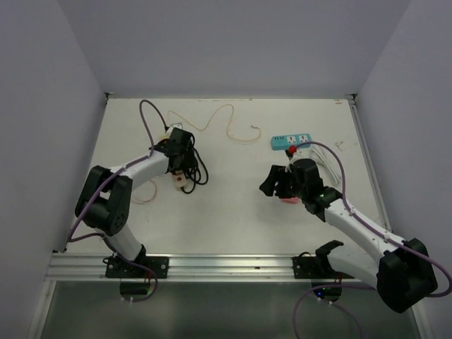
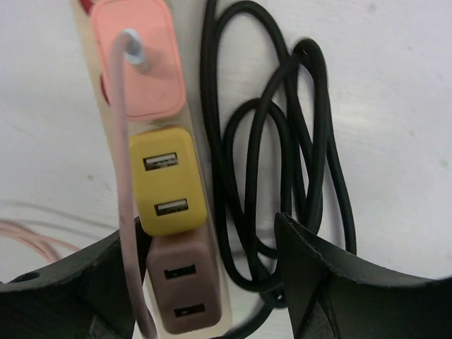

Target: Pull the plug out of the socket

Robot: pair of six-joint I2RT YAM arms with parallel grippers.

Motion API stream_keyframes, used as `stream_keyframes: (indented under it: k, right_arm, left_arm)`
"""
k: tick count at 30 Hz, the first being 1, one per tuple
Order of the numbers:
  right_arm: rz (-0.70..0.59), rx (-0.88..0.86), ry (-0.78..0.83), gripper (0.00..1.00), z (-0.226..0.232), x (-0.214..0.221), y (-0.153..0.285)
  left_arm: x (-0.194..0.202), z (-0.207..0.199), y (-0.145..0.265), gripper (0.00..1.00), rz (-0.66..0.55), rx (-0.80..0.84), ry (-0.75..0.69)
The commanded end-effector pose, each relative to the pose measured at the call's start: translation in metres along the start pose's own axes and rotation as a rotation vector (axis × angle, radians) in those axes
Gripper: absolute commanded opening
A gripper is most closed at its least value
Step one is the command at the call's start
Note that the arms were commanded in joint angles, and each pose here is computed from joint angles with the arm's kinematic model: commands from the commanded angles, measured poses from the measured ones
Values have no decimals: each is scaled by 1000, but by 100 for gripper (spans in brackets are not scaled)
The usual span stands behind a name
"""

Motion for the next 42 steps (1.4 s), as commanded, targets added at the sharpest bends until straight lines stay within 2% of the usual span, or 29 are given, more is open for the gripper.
stream_keyframes:
  k: [1,7,11,14,17,18,22,26,31,38,42]
  right_arm:
    - [-26,-55,8,67,8,-2,4]
    - [-48,-56,28,67,9,-4,10]
    - [-41,-83,46,67,11,-3,9]
    - [-28,-122,79,67,17,-1,8]
    - [-2,-169,130,68,29,2,4]
    - [18,-171,147,68,31,5,-2]
    - [57,-190,278,70,48,12,-19]
    - [96,-213,380,72,73,17,-39]
    - [90,-235,484,73,102,18,-70]
    - [108,-240,610,73,138,25,-114]
    - [132,-198,635,73,134,37,-140]
  left_arm:
    - [38,-60,28,71,111,237,120]
    - [64,-106,72,69,106,414,217]
    - [82,-144,104,70,107,518,191]
    - [89,-149,114,73,95,513,187]
    - [89,-134,121,77,52,480,219]
    - [88,-124,128,81,34,470,225]
    - [78,-94,144,90,-54,390,203]
    - [59,-57,145,91,-123,307,175]
    - [32,-9,125,91,-153,186,116]
    - [9,28,114,93,-155,119,33]
    - [6,45,107,93,-183,114,21]
Point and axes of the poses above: each gripper's point midway between its finger pads, its own y axis back along the fingers, its own z axis along the line the jaws close on, x = y × z, the point moved 7 cm from there along y, back along the fingers, and after that the axes turned 4 degrees about -y, right-handed, at the moved point
